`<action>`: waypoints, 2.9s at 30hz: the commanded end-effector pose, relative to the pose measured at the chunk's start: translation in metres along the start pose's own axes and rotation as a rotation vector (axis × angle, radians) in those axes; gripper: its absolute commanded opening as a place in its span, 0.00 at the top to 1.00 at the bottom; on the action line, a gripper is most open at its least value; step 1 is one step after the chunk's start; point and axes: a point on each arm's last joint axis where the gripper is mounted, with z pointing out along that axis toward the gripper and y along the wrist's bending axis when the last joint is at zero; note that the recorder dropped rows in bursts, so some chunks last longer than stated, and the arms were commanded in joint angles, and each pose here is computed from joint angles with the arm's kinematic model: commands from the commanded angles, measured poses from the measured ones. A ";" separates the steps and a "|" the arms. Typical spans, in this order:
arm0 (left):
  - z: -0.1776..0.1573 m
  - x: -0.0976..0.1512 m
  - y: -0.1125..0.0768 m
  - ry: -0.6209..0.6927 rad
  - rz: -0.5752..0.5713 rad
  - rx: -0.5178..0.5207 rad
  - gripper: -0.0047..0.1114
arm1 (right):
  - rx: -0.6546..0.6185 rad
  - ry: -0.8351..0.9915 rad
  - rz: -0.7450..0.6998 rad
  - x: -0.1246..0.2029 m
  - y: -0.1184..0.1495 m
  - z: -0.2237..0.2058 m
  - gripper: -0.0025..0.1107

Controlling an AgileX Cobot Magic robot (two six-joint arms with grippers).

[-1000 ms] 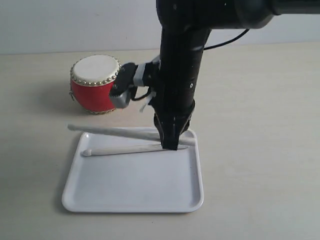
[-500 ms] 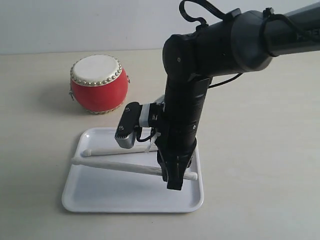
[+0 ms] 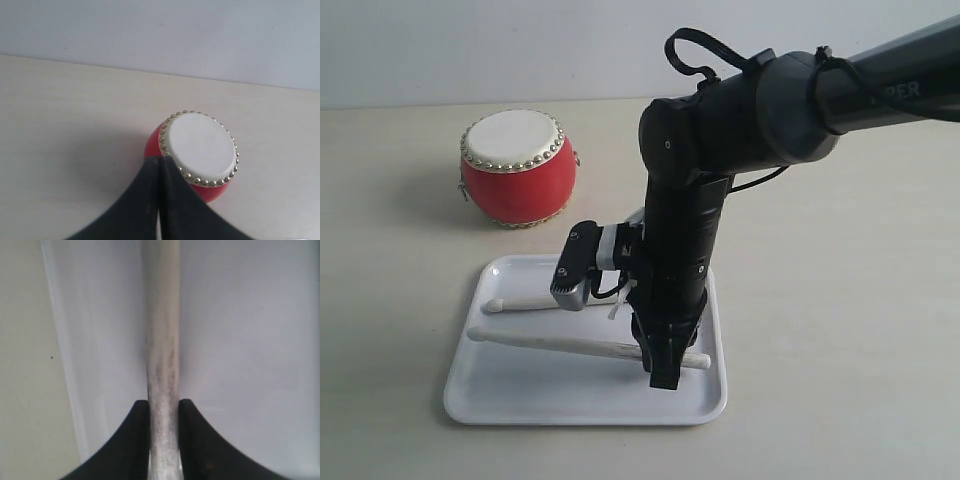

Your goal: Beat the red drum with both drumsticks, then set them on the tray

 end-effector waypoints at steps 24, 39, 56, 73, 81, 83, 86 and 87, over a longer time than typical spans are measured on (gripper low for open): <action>-0.002 0.002 -0.001 0.003 0.001 0.005 0.96 | 0.000 0.002 -0.007 0.000 0.001 0.001 0.94; -0.002 0.002 -0.001 0.003 0.001 0.005 0.96 | 0.007 -0.012 0.019 -0.001 0.000 0.000 0.61; -0.002 0.002 -0.001 0.004 0.028 0.005 0.96 | 0.205 -0.195 -0.043 -0.013 0.009 -0.084 0.59; -0.002 0.002 -0.001 0.003 0.043 0.006 0.96 | 0.396 -0.397 -0.040 0.006 0.050 -0.177 0.81; -0.002 0.001 -0.001 0.001 0.065 0.004 0.96 | 0.483 -0.472 0.012 0.012 0.031 -0.180 0.98; -0.002 0.001 0.000 0.000 0.075 0.004 0.96 | 0.529 -0.508 0.032 0.015 0.024 -0.182 0.98; -0.002 0.001 0.000 -0.002 0.079 0.002 0.96 | 0.580 -0.580 0.124 0.021 0.011 -0.188 0.98; -0.002 0.001 0.000 -0.002 0.079 0.002 0.96 | 0.592 -0.613 0.167 0.024 0.006 -0.191 0.98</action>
